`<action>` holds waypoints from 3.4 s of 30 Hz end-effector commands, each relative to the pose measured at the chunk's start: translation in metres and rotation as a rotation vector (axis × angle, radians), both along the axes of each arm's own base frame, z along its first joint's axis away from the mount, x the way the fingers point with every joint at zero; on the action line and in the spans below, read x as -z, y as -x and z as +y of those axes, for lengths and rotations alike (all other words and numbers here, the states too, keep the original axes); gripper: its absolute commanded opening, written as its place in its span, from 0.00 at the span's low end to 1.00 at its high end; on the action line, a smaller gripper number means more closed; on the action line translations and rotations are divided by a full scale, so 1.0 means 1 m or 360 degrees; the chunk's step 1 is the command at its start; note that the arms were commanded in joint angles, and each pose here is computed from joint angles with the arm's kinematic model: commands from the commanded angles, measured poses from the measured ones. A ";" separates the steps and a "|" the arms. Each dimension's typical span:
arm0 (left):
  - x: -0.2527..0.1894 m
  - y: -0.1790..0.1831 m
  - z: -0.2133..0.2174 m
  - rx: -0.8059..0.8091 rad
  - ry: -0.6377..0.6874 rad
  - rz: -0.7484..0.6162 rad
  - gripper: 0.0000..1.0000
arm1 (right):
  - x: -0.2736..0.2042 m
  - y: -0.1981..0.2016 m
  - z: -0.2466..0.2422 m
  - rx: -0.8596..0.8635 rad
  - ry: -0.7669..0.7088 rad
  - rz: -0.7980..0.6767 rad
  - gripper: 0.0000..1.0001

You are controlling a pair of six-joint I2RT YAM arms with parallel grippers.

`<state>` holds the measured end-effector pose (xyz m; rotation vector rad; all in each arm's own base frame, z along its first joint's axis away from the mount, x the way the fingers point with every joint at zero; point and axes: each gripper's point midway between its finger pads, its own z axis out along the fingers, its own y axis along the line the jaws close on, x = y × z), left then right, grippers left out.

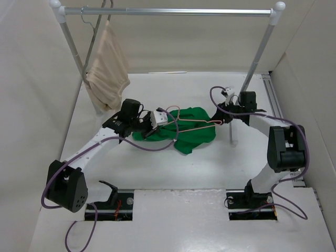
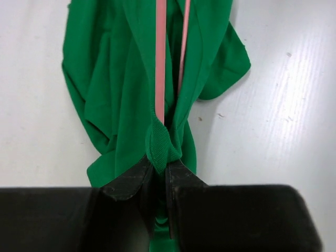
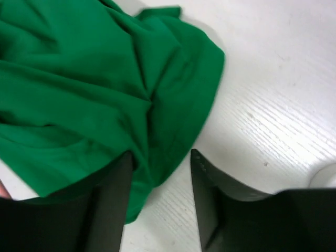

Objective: Place the t-shirt on the hanger
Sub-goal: Place tshirt on hanger

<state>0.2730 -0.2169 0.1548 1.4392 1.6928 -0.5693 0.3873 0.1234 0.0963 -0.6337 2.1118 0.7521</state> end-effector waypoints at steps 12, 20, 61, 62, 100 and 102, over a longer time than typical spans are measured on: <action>0.007 0.012 0.005 -0.0027 0.0099 0.0176 0.00 | -0.002 0.024 0.010 0.0133 0.0025 -0.0098 0.72; 0.011 0.022 0.011 0.0115 0.0055 0.0066 0.00 | 0.017 0.040 0.052 0.0011 -0.0070 -0.0049 0.72; 0.027 -0.072 0.113 -0.0489 -0.0731 -0.0632 0.00 | -0.081 0.066 -0.029 -0.0209 -0.0292 -0.0436 0.00; 0.027 -0.072 0.111 -0.0468 -0.0753 -0.0653 0.00 | -0.082 0.070 -0.028 -0.0236 -0.0298 -0.0426 0.00; -0.057 -0.018 -0.015 0.0046 -0.0004 -0.0474 0.00 | -0.142 0.088 0.128 -0.0903 0.0014 -0.0795 0.67; -0.059 -0.015 -0.017 0.0063 0.0019 -0.0485 0.00 | -0.129 0.083 0.146 -0.0945 -0.0013 -0.0737 0.69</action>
